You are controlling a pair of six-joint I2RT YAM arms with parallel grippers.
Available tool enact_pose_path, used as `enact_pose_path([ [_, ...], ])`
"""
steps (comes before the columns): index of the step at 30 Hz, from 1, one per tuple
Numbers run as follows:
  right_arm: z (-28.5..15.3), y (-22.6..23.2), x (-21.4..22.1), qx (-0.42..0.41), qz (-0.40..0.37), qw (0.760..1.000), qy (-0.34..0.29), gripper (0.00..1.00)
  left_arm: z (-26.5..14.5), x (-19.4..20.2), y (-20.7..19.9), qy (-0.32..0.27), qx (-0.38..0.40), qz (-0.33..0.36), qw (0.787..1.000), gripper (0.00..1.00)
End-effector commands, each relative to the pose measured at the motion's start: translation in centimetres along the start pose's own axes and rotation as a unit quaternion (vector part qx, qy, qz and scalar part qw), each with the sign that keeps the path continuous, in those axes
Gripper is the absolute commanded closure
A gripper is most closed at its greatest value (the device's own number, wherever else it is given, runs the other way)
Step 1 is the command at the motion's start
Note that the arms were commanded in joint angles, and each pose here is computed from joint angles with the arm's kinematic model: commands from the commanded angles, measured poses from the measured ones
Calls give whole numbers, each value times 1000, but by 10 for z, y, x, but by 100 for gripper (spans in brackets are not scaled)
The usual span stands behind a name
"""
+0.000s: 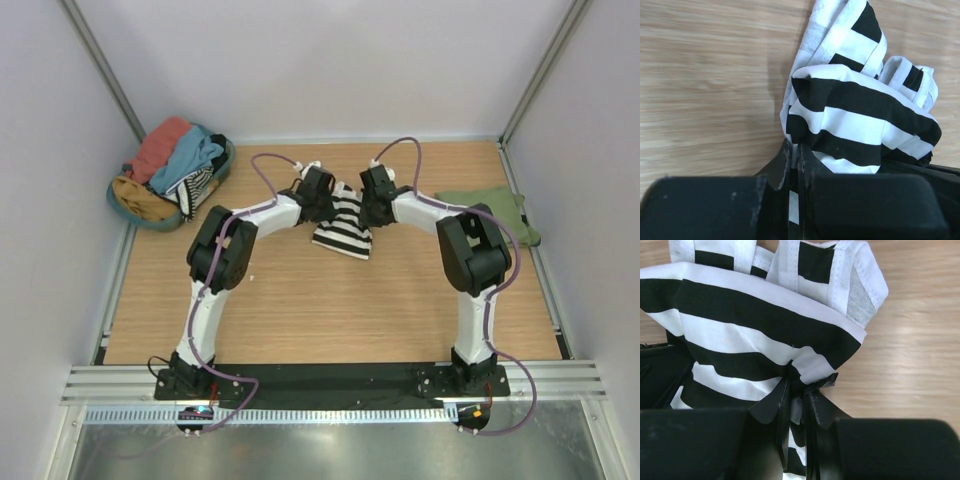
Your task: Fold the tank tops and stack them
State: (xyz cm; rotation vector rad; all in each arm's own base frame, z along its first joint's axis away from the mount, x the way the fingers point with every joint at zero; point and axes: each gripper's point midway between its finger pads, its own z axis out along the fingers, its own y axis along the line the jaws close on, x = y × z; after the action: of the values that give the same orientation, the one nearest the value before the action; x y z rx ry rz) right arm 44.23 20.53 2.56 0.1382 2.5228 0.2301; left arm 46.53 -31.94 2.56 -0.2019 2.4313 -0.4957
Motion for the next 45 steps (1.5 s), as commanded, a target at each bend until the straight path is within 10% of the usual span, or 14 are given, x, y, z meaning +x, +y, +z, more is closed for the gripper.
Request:
enact_pose_path([
  [1,-20,-26,-7,35,17,999,-25,99,10,51,-12,54,16,23,998,100],
  [8,-39,-53,-2,44,23,999,-7,95,-5,43,-43,18,41,30,999,100],
  [12,-46,-69,5,61,25,998,-18,43,-5,51,-29,21,15,22,999,100],
  [45,-48,-201,-102,370,-84,924,-40,33,-40,34,36,29,-17,-11,999,100],
])
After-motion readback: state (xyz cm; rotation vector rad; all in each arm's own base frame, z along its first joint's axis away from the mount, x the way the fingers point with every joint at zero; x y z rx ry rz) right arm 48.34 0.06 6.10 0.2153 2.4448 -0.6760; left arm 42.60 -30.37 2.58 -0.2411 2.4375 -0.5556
